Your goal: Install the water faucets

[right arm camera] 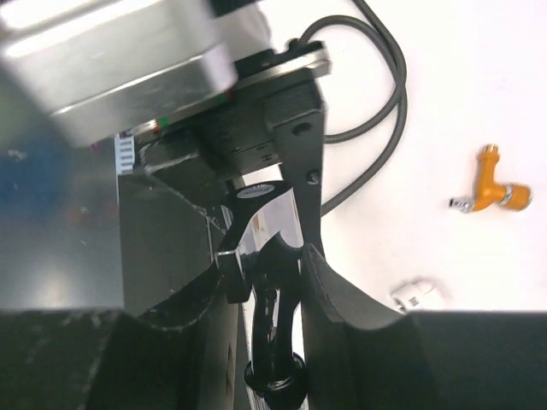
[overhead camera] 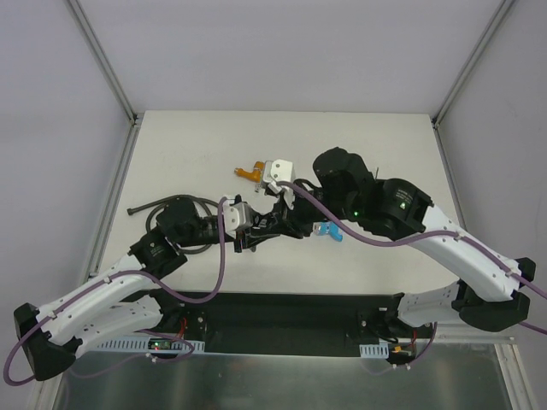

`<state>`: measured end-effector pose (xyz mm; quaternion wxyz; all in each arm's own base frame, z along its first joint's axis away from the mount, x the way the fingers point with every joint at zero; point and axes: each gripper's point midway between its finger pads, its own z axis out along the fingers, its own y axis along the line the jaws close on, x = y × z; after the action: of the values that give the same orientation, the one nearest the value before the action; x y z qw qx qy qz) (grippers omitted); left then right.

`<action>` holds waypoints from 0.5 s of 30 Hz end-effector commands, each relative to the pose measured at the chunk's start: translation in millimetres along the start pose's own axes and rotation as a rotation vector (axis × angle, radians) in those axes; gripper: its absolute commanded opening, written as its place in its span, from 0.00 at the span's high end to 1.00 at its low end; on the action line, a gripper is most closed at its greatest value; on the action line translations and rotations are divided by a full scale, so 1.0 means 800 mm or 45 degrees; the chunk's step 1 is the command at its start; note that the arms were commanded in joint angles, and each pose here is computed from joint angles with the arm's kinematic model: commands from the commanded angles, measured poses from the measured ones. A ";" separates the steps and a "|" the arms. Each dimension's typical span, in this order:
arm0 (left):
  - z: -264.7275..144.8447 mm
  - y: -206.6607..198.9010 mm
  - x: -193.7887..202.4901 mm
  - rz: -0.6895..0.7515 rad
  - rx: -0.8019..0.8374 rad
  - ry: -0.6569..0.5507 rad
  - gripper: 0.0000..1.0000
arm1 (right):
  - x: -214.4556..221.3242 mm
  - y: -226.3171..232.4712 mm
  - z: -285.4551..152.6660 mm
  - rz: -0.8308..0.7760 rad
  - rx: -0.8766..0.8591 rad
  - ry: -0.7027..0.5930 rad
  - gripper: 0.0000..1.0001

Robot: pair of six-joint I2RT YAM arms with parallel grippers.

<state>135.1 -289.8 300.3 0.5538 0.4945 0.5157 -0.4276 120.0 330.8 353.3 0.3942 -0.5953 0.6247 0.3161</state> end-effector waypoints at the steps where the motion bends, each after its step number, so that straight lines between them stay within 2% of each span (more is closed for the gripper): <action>1: -0.011 0.035 -0.061 0.132 -0.217 -0.205 1.00 | -0.004 -0.037 0.014 0.370 0.226 -0.014 0.98; 6: -0.018 0.056 -0.056 0.147 -0.358 -0.194 1.00 | 0.005 -0.058 0.019 0.623 0.384 -0.014 0.98; 15: -0.031 0.102 -0.029 0.144 -0.695 -0.108 1.00 | 0.029 -0.088 0.039 0.848 0.600 0.004 0.98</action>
<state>175.7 -274.0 283.7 0.6164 0.4394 0.5688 -0.3217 163.7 348.9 345.4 0.3832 -0.3494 0.7887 0.3304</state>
